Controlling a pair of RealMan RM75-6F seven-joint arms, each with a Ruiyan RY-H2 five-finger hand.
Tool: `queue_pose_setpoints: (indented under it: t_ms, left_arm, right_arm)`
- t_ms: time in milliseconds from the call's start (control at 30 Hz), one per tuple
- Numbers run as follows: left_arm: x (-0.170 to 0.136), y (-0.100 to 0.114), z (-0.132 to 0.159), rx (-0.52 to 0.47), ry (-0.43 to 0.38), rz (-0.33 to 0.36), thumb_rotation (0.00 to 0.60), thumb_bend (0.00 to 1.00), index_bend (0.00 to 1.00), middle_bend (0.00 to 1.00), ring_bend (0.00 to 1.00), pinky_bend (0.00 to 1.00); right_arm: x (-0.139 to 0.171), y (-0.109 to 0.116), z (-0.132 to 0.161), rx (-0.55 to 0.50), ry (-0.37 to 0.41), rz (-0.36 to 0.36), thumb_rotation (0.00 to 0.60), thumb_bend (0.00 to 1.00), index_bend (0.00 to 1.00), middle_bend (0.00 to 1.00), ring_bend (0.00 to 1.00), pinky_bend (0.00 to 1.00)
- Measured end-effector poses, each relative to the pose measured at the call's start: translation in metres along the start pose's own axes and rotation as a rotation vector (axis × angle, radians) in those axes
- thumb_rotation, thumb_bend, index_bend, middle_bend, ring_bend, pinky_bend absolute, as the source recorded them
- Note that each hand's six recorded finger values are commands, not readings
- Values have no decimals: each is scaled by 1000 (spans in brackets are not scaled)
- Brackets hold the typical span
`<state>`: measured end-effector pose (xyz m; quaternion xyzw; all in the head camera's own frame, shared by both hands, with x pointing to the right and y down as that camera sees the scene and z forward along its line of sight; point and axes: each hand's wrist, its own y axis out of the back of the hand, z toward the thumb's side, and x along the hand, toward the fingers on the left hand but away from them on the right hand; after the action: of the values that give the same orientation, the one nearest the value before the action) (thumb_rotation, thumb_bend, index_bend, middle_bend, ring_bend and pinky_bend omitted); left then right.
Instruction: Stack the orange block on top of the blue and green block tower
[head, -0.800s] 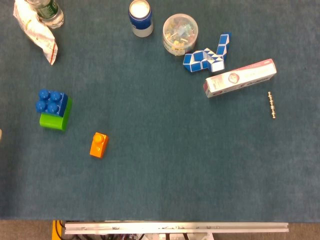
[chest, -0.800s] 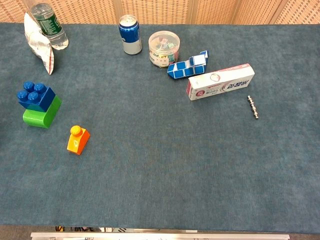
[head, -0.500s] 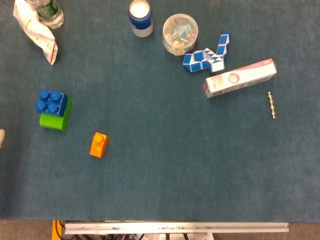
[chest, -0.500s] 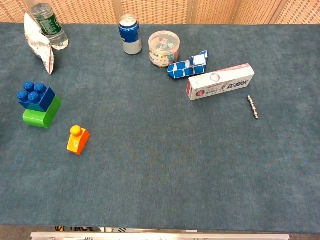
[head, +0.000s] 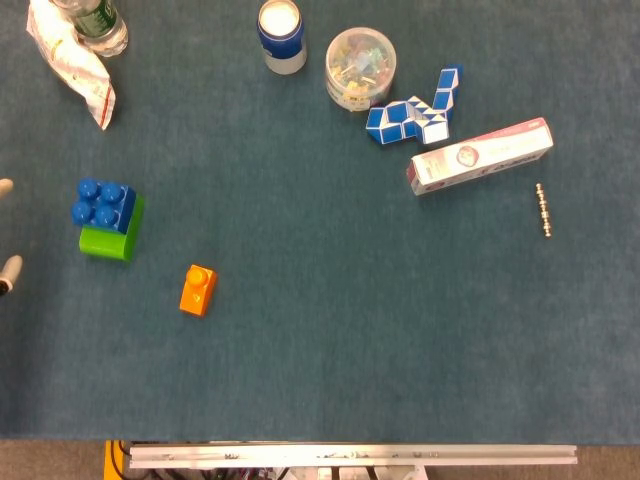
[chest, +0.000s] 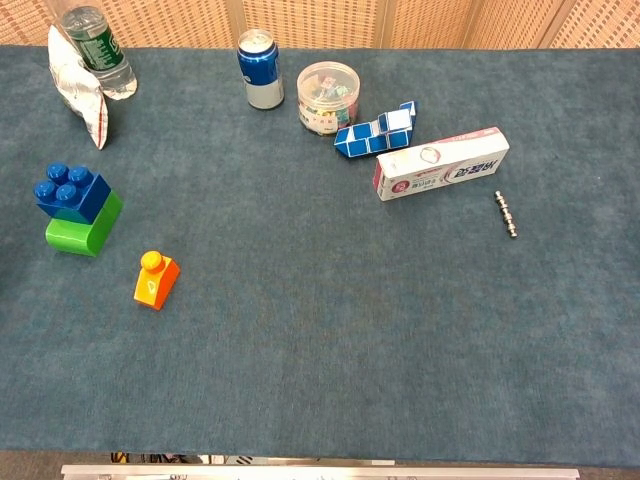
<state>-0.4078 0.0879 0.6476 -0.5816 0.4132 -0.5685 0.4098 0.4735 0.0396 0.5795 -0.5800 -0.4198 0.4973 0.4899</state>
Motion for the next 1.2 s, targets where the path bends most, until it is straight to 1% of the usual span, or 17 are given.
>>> queue_pose_setpoints:
  t_ms: [133, 400, 500, 600, 733, 1200]
  left_arm:
    - [12, -7, -2, 27, -12, -37, 600, 258, 182, 219, 181, 150]
    - [41, -23, 1, 59, -92, -100, 600, 258, 154, 216, 181, 150]
    - [51, -28, 4, 70, -123, -119, 600, 258, 121, 212, 180, 150]
    - [59, -34, 6, 77, -145, -136, 600, 254, 66, 197, 178, 150]
    - [69, -40, 10, 97, -173, -147, 600, 246, 24, 176, 171, 150]
    - [107, -55, 24, 142, -272, -165, 600, 246, 9, 173, 169, 150]
  right_arm:
    - [-1, -1, 1, -4, 2, 9, 600, 253, 312, 357, 305, 352]
    - [1, 0, 0, -5, -1, 6, 600, 252, 313, 357, 305, 352]
    - [3, 2, -1, -5, -6, 2, 600, 252, 313, 357, 306, 352]
    - [5, 3, -2, -6, -11, 1, 600, 252, 313, 359, 308, 351]
    - [7, 4, -3, -6, -14, 2, 600, 253, 313, 359, 308, 352]
    - [11, 6, -2, -2, -21, -1, 600, 253, 314, 361, 315, 356]
